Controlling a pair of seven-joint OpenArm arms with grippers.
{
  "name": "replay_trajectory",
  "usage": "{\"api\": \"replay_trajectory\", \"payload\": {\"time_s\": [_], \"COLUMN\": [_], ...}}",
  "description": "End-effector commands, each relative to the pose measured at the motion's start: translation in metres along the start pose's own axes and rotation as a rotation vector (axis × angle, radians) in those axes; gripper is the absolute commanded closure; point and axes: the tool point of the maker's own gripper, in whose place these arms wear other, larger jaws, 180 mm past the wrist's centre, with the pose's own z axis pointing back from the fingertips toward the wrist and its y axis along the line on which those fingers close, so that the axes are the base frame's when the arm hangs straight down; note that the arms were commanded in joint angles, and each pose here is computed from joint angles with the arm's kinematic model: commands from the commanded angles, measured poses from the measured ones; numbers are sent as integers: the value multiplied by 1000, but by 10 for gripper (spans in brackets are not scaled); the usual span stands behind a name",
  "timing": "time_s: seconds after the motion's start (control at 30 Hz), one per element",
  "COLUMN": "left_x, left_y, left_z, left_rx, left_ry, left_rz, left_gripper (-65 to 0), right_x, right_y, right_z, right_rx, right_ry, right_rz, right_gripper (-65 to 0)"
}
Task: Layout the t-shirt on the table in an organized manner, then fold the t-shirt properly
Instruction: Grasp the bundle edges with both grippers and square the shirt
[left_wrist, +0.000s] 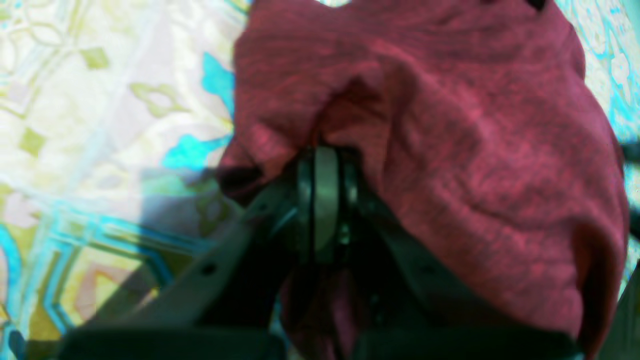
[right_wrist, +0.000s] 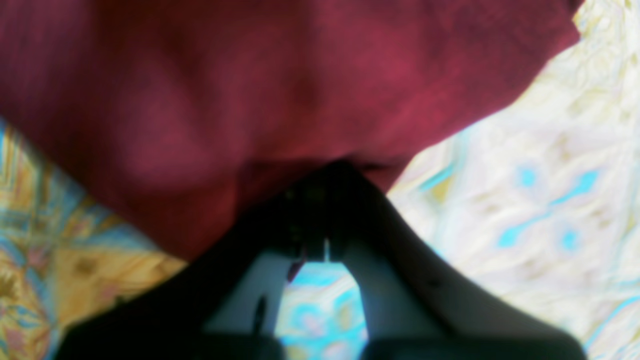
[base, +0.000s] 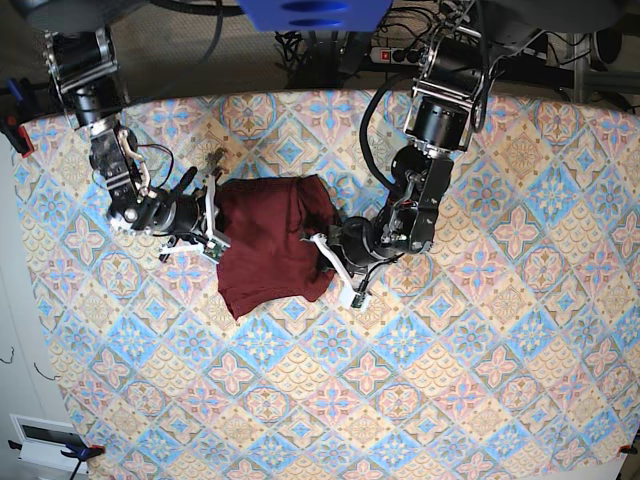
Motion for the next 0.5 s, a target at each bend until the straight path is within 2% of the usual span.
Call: {"api": "replay_trajectory", "payload": {"time_s": [0.0,0.1,0.3,0.47], "left_x": [31,34,51,41], "left_y": [-6,-3,-8,-35], "left_z": [3,5,46,69], "left_rx": [-8,9,2,-102], "left_ry": [-77,-84,-237,-267], "left_rz": [-11,17,42,113], "left_gripper": [0,0,0,0], "right_x": [2,0,10,14], "right_y": [-11,-14,-34,-51], "right_z": [14,31,66,82], "right_rx": [-30,-75,-188,-249], "right_ry": [-17,-36,-110,-136], "right_rz": [7,-12,-32,-44], "right_gripper": [-6,-6,-6,-6]}}
